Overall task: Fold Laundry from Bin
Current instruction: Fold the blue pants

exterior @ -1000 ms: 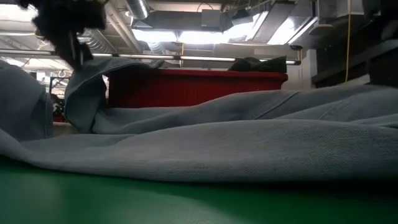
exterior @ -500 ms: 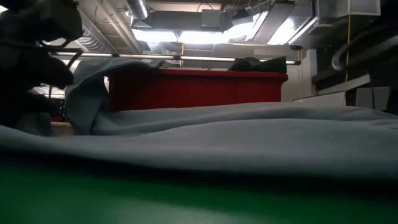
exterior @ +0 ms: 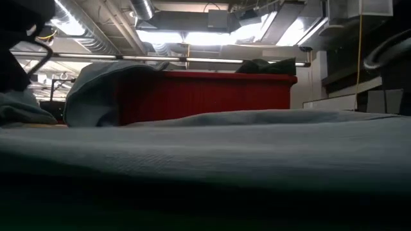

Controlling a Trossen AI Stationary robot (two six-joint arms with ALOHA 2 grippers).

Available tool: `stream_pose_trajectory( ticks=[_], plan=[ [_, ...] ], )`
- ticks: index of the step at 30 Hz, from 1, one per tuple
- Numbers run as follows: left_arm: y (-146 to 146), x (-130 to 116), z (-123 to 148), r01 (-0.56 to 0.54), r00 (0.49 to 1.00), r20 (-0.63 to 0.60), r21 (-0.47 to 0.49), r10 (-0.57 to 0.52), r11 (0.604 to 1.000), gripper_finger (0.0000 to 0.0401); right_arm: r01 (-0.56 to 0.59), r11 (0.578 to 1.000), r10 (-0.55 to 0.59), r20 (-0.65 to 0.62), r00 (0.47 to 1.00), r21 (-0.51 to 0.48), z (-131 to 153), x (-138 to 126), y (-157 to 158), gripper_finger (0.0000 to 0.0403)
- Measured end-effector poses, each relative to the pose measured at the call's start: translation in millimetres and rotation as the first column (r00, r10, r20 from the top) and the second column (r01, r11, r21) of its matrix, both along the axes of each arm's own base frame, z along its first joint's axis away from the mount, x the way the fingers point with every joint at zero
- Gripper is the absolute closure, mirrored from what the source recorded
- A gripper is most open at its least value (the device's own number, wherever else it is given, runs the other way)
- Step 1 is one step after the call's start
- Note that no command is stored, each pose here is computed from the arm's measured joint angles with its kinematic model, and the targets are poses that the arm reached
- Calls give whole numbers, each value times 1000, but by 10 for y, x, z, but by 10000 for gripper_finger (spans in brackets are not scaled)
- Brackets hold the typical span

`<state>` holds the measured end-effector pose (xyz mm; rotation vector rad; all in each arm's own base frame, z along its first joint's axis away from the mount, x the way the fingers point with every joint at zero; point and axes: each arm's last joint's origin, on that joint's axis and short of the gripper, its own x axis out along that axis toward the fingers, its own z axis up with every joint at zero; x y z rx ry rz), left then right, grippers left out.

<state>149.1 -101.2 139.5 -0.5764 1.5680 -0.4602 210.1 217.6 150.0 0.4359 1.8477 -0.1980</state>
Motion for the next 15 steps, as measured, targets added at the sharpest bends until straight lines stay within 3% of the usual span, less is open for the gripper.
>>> stream_pose_trajectory(
  ticks=[4,10,15],
  plan=[
    [-76,19,51,18,1000,16,-41,-17,999,318,-7,999,9,-39,999,47,9,-14,14,276],
    [-130,22,72,41,998,48,-58,-38,997,326,-57,997,57,0,998,50,127,36,58,276],
    [-150,60,85,32,994,109,-50,-27,998,318,-66,998,67,43,997,-11,359,105,106,276]
  ],
)
